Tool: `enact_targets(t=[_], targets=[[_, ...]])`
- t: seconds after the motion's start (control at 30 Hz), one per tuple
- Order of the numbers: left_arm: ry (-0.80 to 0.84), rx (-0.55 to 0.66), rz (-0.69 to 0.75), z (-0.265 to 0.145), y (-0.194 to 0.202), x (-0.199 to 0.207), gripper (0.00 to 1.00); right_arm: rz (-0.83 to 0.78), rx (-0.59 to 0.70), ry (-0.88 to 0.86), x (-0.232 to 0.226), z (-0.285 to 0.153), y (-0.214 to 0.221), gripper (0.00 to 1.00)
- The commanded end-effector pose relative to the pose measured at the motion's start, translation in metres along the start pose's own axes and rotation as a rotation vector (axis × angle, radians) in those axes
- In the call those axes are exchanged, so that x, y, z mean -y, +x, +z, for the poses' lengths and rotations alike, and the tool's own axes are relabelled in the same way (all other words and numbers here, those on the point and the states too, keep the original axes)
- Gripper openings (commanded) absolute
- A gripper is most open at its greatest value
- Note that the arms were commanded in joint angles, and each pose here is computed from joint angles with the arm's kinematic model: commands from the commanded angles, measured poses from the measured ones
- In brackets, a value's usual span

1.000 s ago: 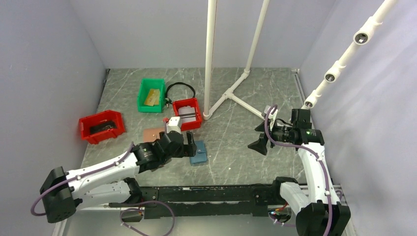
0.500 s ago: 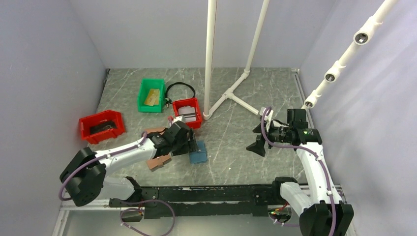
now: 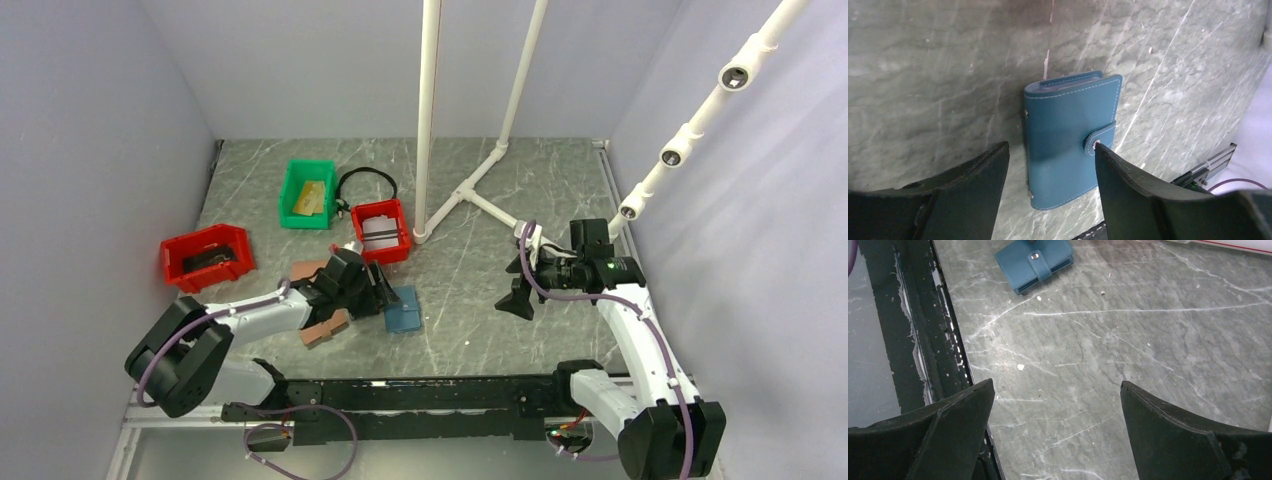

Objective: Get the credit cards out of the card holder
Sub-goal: Open the card holder at the center of the board.

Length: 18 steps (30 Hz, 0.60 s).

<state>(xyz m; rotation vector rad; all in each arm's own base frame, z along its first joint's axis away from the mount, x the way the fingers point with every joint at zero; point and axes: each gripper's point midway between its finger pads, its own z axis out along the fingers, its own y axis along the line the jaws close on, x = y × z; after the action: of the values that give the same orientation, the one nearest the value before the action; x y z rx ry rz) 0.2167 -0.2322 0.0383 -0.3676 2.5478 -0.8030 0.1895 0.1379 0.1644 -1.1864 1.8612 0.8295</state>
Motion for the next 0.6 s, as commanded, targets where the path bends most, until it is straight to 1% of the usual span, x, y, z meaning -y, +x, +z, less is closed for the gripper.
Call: enact_targets(t=[0.0,0.03,0.2,0.27,0.3,0.33,0.43,0.47,0.57], targets=[[0.072,-0.002,-0.023,0.008,-0.006,0.02,0.66,-0.038,-0.002,0.001,0.004,0.005,-0.003,1.0],[0.05,-0.011,-0.033,0.01,-0.005,0.015,0.62,-0.037,-0.006,-0.002,0.003,0.006,-0.002,1.0],[-0.028,-0.036,-0.061,0.017,0.006,-0.008,0.57,-0.039,-0.008,-0.008,0.002,0.007,-0.002,1.0],[-0.049,-0.033,-0.058,0.02,0.007,-0.014,0.52,-0.039,-0.01,-0.01,0.002,0.008,-0.002,1.0],[-0.054,-0.033,-0.052,0.022,0.007,-0.016,0.47,-0.038,-0.011,-0.012,0.002,0.008,-0.001,1.0],[-0.047,-0.03,-0.039,0.023,0.006,-0.015,0.37,-0.036,-0.012,-0.014,0.001,0.008,-0.001,1.0],[-0.022,-0.045,0.025,0.028,0.006,-0.01,0.03,-0.034,-0.007,-0.029,-0.001,0.01,-0.002,1.0],[-0.007,-0.043,0.044,0.028,0.005,-0.007,0.0,-0.036,-0.005,-0.043,-0.004,0.012,-0.002,1.0],[0.091,-0.013,0.078,0.021,0.002,0.007,0.0,-0.048,-0.027,-0.117,-0.018,0.024,-0.001,1.0]])
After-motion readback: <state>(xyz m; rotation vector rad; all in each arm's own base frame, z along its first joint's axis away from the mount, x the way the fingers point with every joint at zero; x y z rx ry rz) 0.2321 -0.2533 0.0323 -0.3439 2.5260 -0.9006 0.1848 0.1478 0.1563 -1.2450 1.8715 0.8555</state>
